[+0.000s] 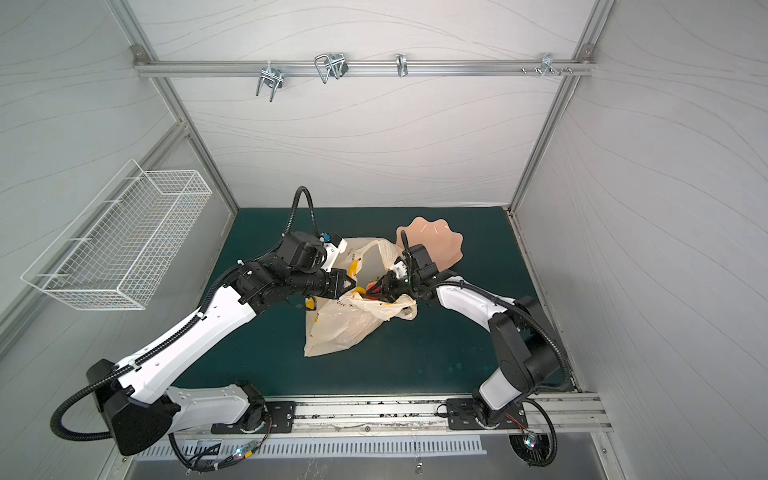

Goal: Place the fruits into the plastic bag
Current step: 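Lower the strawberry into the bag held by the left gripper, then open the right gripper to release the strawberry in the bag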

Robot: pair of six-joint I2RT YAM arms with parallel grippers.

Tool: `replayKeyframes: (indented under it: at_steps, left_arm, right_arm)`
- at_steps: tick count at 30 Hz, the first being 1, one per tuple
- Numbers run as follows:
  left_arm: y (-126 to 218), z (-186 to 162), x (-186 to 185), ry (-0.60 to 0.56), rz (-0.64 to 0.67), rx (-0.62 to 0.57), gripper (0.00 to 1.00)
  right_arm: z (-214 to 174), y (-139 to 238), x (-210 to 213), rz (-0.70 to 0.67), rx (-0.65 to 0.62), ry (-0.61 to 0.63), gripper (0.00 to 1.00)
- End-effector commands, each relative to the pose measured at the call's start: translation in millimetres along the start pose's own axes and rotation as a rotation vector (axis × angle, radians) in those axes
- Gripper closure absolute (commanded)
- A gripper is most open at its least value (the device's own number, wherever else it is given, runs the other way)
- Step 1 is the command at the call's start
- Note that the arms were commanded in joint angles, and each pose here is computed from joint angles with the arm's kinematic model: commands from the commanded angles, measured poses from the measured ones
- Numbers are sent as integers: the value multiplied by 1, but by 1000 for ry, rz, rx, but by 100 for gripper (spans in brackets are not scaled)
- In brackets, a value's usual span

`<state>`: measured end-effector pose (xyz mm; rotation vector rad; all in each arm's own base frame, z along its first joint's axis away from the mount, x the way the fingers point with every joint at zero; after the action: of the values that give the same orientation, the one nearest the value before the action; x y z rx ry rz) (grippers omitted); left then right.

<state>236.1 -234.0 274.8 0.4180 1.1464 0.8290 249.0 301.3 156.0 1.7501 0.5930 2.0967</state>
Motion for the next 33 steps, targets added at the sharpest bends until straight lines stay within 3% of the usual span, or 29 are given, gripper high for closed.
replayKeyframes:
  at_steps: [1, 22, 33]
  left_arm:
    - [9, 14, -19, -35, -60, -57, 100]
    - [10, 12, -17, -35, -51, -58, 100]
    - [11, 9, -15, -32, -51, -58, 100]
  right_arm:
    - [0, -12, 8, 7, 28, 7, 65]
    - [-3, 3, 26, -35, 32, 117, 12]
    - [3, 63, 26, -164, -99, 204, 10]
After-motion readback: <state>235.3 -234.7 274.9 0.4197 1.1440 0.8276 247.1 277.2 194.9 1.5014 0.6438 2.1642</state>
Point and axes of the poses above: each gripper's point midway between its finger pads, its own y axis back along the fingers, its own x axis along the line the jaws close on, z = x × y, the point moved 3 cm from there along y, back along the fingers, and after that the axes turned 15 degrees about y, right-handed, at the moved point
